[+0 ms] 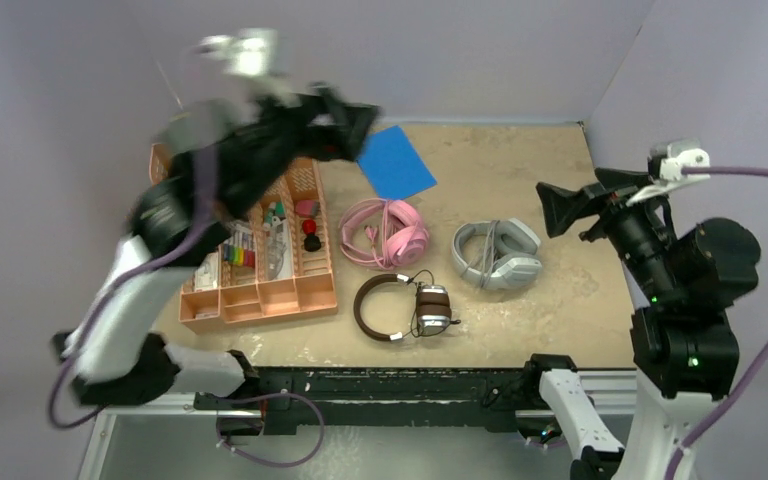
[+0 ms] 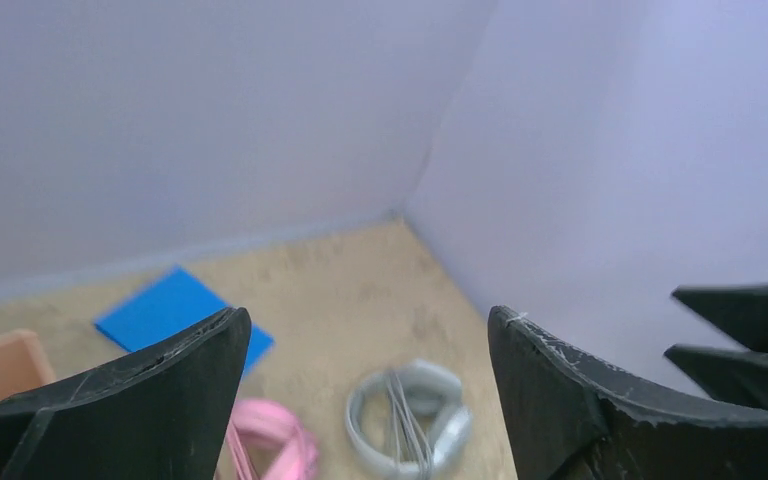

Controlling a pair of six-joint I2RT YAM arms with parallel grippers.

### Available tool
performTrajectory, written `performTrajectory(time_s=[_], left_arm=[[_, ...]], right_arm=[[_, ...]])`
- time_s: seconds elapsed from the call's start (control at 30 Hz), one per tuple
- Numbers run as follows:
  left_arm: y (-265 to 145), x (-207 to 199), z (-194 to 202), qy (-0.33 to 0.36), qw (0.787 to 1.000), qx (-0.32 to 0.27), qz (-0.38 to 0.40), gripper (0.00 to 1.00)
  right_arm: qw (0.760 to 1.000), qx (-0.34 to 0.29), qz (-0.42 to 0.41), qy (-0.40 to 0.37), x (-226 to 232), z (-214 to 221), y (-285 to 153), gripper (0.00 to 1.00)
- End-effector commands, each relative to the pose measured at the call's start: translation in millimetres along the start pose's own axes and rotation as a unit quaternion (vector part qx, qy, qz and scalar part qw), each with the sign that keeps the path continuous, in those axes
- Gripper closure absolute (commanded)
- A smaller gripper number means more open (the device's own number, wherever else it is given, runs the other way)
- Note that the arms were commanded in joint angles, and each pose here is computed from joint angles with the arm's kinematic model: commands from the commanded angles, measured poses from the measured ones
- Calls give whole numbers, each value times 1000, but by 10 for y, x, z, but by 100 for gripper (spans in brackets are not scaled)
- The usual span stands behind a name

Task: Wrap the headphones
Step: Place the headphones at the center of the board, then reset both arms

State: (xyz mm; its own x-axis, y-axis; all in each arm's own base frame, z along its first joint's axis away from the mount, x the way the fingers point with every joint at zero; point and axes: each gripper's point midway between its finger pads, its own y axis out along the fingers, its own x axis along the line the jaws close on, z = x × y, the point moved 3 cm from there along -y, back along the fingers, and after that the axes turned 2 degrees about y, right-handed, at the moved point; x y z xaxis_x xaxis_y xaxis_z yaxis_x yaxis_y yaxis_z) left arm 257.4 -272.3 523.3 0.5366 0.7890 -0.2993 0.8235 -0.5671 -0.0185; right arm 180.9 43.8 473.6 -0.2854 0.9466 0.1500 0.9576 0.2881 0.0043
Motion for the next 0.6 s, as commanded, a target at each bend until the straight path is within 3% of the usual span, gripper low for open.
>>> performTrajectory(time_s=[0.0, 0.13, 0.3, 0.57], left_arm=[[-965, 419, -625, 28, 989, -132, -55, 11], [-1713, 713, -870, 5, 974, -210, -85, 6], [-2254, 988, -959, -12, 960, -250, -125, 5], [-2281, 1091, -898, -11, 956, -249, -153, 5]], right_arm=[[998, -27, 21, -43, 1, -159, -203, 1], [996, -49, 49, -61, -40, -291, -309, 1], [994, -93, 21, -59, 130, -494, -462, 1], [992, -120, 17, -39, 201, -649, -548, 1]])
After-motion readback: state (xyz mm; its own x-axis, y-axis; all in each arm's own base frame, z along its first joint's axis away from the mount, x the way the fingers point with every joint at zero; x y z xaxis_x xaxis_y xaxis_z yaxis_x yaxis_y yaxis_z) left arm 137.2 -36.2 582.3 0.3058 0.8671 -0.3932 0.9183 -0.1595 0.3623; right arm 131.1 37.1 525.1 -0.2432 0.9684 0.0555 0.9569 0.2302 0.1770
